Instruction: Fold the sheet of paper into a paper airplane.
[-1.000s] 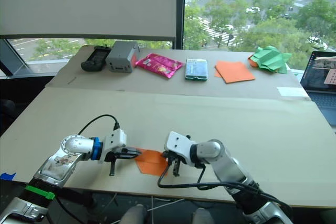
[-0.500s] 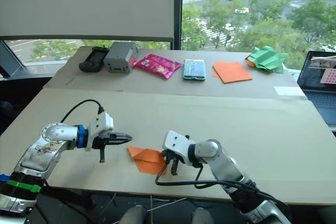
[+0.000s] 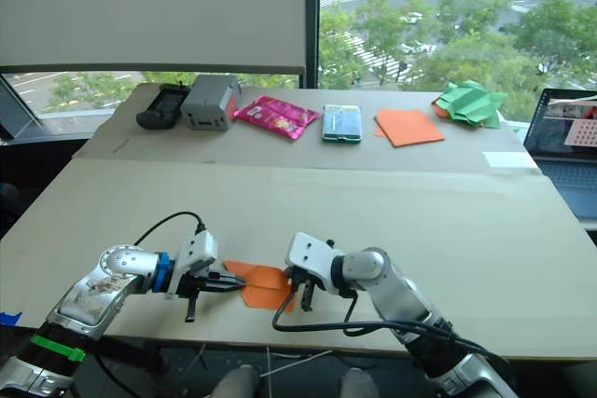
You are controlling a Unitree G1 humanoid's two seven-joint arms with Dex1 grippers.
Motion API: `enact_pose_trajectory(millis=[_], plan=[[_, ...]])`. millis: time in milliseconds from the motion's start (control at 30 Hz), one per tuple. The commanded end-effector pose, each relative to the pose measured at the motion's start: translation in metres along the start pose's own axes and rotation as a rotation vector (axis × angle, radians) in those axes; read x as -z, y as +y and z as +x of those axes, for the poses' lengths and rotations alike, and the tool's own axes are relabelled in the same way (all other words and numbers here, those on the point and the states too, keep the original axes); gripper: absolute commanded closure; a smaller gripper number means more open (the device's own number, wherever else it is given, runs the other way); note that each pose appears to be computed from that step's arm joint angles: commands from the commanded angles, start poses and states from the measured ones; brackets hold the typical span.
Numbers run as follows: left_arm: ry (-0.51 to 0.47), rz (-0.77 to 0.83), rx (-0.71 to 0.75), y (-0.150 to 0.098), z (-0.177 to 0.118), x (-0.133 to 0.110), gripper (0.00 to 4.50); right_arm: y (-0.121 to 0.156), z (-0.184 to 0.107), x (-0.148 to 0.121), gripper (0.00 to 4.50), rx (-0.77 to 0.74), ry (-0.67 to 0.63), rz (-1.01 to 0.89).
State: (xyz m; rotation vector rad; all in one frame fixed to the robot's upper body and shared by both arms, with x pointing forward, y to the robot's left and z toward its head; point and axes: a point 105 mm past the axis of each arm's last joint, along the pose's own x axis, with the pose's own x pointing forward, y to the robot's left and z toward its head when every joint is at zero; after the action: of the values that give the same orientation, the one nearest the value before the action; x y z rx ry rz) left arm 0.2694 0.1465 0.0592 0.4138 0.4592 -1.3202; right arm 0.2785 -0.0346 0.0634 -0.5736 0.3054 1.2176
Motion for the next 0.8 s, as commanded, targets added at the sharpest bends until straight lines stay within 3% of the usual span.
enact_pose_trajectory(millis=[33,200,300,433,700,800], plan=[[0.073,0.000,0.007,-0.001,0.003,0.020,4.38,-0.003,-0.002,-0.001,3.53,0.031,0.004,0.024],[0.085,-0.011,0.014,-0.003,0.004,0.026,4.38,-0.009,-0.015,-0.042,1.87,0.043,-0.154,0.032],[0.086,-0.028,0.021,-0.006,0.005,0.029,4.38,-0.004,-0.021,-0.071,1.87,0.009,-0.261,0.036],[0.077,-0.051,0.025,-0.008,0.007,0.028,4.38,0.006,-0.013,-0.071,1.87,-0.042,-0.248,0.045],[0.057,-0.061,0.003,-0.007,0.008,0.020,4.38,0.021,0.004,-0.039,4.40,-0.125,-0.130,0.059],[0.040,-0.051,-0.006,-0.006,0.009,0.013,4.38,0.020,0.006,-0.031,4.46,-0.131,-0.104,0.066]])
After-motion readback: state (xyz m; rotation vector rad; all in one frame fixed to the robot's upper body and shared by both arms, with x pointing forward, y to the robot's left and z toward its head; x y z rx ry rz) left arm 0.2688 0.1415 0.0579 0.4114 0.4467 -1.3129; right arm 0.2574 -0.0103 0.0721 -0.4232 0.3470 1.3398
